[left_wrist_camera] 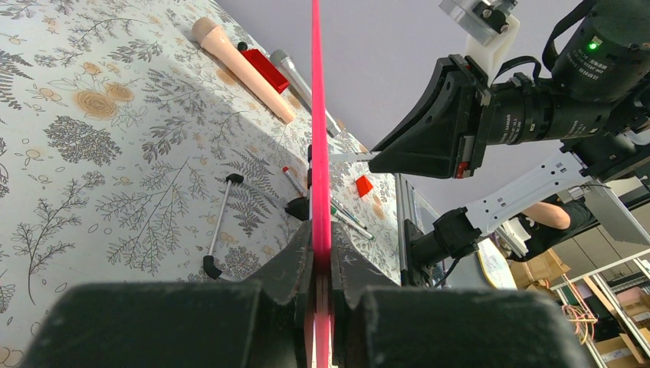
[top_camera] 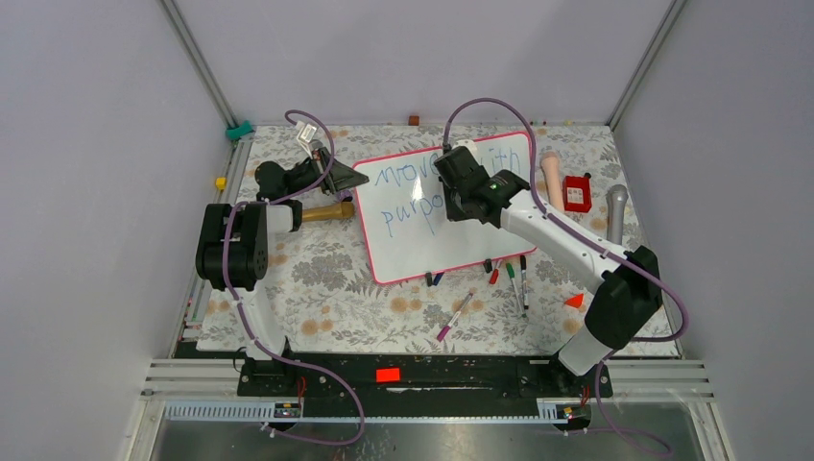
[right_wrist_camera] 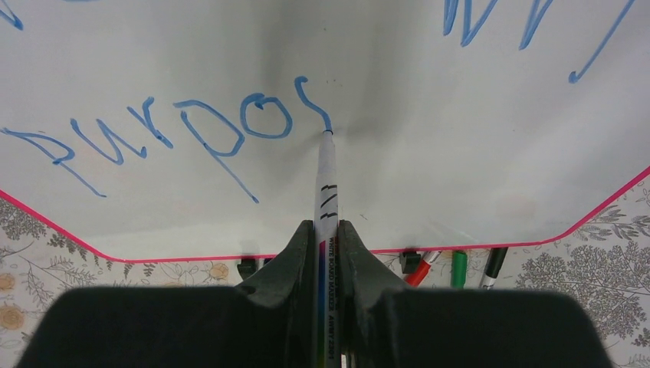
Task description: Write a sentence on the whiteboard
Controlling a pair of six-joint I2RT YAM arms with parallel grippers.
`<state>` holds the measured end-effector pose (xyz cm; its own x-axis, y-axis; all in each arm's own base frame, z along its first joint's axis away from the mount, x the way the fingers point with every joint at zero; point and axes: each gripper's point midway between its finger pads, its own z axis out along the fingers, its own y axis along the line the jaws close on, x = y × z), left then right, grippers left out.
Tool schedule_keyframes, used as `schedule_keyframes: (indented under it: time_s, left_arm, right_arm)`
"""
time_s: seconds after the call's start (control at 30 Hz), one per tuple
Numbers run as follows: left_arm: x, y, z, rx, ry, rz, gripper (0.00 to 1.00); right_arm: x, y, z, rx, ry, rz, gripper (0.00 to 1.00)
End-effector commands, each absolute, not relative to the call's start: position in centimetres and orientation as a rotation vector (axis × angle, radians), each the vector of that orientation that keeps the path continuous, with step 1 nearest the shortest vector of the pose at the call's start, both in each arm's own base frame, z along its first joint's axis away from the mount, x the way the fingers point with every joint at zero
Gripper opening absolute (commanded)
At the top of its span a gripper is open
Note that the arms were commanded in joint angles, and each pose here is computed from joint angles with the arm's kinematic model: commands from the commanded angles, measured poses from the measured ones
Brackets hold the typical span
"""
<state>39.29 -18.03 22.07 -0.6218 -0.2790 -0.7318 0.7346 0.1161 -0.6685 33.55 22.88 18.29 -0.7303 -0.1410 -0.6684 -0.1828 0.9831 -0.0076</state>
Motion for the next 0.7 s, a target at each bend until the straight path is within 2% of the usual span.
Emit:
schedule_keyframes:
  time_s: [0.0,0.27,0.67]
  left_arm:
    - [38.8,-18.0,24.1,0.592,1.518,-1.561,0.0]
    - [38.8,-18.0,24.1,0.591,1.518,-1.563,0.0]
    - [38.9,-18.0,24.1,0.592,1.517,-1.562,0.0]
  right_arm:
    - [33.1,22.7,18.2,-0.209,2.418,0.114,0.0]
    - [33.4,24.4,19.7,-0.216,2.359,0.246,0.0]
    - [33.9,22.1,21.8,-0.132,2.261,0.238,0.0]
